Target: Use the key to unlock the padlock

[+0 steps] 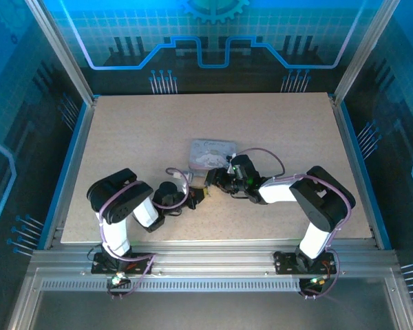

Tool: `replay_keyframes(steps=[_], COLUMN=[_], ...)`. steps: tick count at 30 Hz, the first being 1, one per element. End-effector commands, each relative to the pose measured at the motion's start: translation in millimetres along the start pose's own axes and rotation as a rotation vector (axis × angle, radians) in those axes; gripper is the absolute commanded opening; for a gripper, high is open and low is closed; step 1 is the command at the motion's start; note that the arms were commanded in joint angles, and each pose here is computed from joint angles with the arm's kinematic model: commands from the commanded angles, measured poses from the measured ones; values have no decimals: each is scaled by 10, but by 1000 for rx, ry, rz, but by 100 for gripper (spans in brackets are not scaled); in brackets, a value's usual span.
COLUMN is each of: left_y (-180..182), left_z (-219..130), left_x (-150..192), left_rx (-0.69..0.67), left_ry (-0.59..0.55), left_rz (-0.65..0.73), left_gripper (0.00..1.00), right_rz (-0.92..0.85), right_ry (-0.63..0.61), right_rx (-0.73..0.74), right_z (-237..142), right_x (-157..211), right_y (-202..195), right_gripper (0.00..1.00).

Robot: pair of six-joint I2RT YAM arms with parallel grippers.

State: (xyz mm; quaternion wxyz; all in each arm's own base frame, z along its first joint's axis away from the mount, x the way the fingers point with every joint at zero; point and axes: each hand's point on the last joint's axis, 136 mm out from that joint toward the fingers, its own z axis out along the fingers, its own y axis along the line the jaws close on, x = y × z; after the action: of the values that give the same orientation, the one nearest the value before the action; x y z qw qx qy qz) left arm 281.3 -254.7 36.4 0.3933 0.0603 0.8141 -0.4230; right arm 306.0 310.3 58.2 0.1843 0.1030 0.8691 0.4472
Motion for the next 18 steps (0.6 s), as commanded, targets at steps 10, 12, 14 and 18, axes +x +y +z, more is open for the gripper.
replay_keyframes(steps=[10,12,14,18], left_y=[-181,-191,-215,-241], left_z=[-71,-69,-76,-83], left_x=[-64,-79,-92,-119], left_rx=[132,141,152,169], left_ry=[23,26,28,30], left_rz=[-95,-110,-116,-132], left_gripper=[0,0,0,0], right_rz=[131,143,154,172], right_ry=[116,119,119,127], right_rx=[130,126,119,125], right_z=[29,40,47,59], right_x=[353,367,372,398], right_y=[-456,-467,-472,-509], right_gripper=[50,53,55,58])
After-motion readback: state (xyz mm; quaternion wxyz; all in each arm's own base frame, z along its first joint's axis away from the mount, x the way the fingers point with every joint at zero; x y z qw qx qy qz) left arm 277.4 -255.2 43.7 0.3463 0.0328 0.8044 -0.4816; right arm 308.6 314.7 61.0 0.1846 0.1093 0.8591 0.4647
